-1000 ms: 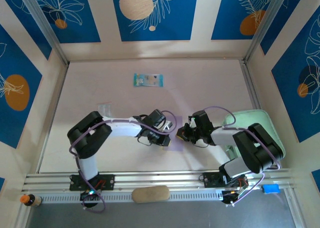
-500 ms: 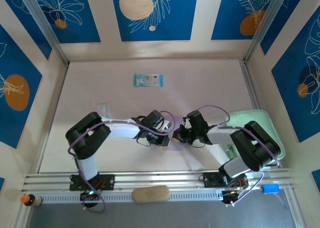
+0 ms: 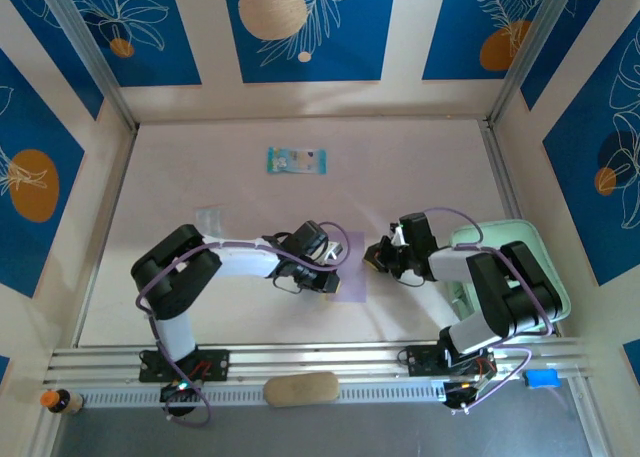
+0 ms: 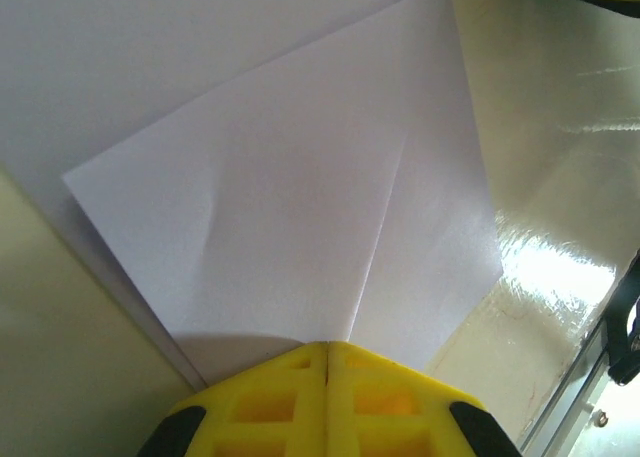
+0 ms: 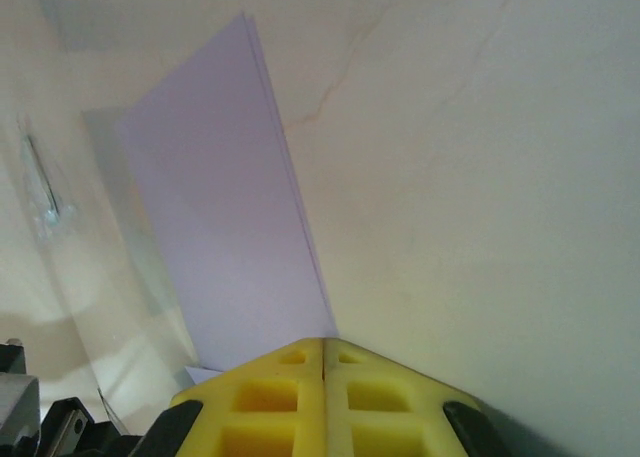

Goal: Fold a paper plane with a square sheet of paper (pick it up from the middle)
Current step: Fold the triangle a second time at the center of the table.

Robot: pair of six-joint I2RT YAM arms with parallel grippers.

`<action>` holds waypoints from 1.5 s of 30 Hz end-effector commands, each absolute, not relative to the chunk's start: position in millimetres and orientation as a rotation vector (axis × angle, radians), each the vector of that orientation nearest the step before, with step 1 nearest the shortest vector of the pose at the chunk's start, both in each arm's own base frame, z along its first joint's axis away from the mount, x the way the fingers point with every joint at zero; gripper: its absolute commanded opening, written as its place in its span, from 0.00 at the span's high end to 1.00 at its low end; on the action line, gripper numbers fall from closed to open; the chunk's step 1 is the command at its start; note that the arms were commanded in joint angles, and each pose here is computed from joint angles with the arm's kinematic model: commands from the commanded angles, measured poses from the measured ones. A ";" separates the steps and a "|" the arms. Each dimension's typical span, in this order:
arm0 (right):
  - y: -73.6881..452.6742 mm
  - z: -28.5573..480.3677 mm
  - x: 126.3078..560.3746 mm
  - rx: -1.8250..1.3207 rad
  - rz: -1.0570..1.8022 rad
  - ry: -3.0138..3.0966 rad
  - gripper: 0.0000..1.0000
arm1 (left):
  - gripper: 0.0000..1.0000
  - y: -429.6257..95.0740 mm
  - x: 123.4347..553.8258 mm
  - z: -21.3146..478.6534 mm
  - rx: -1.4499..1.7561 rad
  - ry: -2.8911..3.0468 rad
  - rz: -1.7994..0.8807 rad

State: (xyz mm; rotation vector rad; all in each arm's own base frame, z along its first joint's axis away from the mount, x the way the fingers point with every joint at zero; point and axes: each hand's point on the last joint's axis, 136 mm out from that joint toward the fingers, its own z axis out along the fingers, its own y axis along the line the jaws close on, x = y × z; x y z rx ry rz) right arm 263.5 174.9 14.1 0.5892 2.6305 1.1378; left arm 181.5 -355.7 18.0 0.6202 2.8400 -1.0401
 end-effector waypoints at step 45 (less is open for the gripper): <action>194.2 43.9 177.5 0.500 1.048 2.770 0.67 | 0.88 -350.5 207.2 34.7 0.648 2.845 -0.952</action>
